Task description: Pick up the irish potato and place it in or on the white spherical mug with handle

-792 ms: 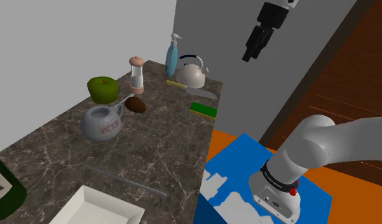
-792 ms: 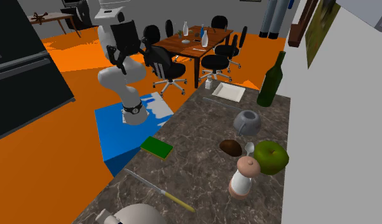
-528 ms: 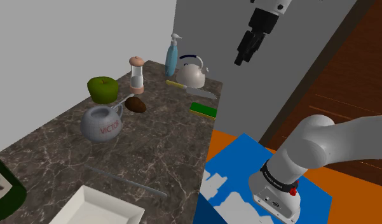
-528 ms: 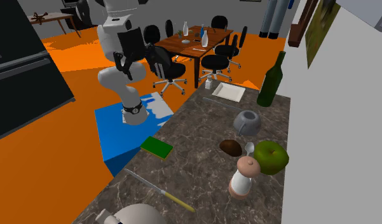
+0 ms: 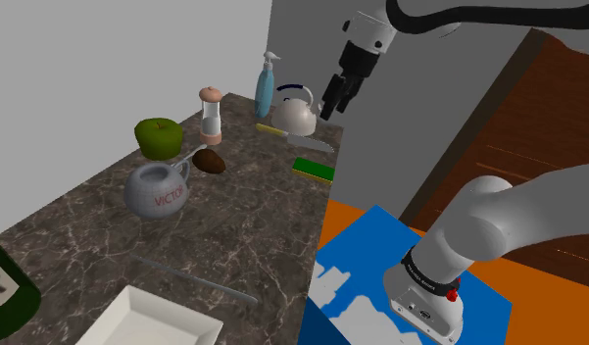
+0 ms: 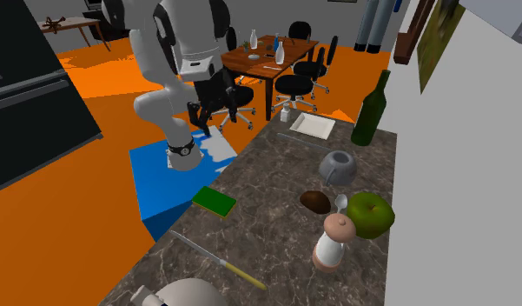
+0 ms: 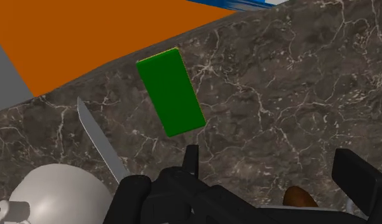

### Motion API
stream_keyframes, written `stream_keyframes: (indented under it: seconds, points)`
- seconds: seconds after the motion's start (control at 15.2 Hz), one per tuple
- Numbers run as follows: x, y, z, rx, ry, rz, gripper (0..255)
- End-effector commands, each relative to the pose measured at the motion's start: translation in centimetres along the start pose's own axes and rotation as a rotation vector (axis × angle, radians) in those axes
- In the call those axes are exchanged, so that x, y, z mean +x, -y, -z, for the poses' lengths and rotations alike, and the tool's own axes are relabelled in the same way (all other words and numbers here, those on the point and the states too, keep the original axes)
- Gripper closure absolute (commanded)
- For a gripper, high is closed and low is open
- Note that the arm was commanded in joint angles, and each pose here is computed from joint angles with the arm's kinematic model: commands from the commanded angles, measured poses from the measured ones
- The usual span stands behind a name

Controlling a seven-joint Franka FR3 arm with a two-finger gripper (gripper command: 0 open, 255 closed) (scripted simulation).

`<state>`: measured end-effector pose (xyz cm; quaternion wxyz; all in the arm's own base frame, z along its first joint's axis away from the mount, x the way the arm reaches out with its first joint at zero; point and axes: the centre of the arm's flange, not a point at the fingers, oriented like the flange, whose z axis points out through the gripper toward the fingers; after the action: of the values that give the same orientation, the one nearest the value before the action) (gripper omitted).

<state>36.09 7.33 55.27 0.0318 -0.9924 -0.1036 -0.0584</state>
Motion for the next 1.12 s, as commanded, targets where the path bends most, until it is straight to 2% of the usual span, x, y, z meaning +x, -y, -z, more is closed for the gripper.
stream_keyframes:
  seconds: [0.0,1.06]
  points:
    - [1.5,1.1,-1.9,0.004,-0.013,0.013,0]
    - [13.2,8.8,-16.3,0.029,-0.102,0.114,0]
